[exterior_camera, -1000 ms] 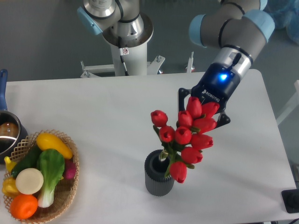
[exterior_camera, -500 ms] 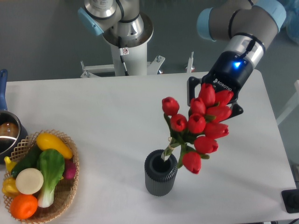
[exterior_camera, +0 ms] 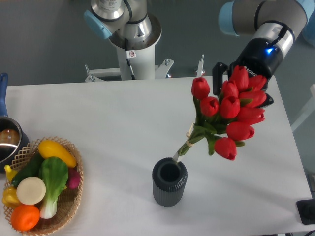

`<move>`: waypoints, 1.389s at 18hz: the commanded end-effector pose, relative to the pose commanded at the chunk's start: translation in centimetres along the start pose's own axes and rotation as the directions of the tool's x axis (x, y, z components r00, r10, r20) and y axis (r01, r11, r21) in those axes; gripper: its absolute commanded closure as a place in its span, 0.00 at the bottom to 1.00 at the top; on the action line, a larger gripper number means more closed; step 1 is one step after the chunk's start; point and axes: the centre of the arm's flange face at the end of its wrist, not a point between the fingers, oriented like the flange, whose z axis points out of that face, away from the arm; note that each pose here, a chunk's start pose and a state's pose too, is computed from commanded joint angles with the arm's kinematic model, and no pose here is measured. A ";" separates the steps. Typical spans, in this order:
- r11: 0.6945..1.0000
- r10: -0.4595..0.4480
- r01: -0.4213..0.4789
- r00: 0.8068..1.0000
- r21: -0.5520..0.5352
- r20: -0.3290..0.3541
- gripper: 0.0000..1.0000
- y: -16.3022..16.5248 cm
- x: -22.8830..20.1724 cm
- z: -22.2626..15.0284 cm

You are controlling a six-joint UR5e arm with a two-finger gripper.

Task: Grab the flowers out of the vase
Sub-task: 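Lift the gripped tulips up out of the grey vase, then raise the held tulips higher, away from the vase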

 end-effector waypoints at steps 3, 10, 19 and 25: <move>0.995 0.081 -0.076 0.994 -0.063 0.074 0.96 -0.1 -0.1 -1.7; 0.914 0.234 -0.135 0.946 -0.382 0.225 0.97 2.4 2.4 -2.5; 0.735 0.277 -0.009 0.917 -0.678 0.287 0.96 7.1 7.3 -1.6; 0.564 0.292 0.050 0.921 -0.825 0.256 0.92 7.5 8.9 0.5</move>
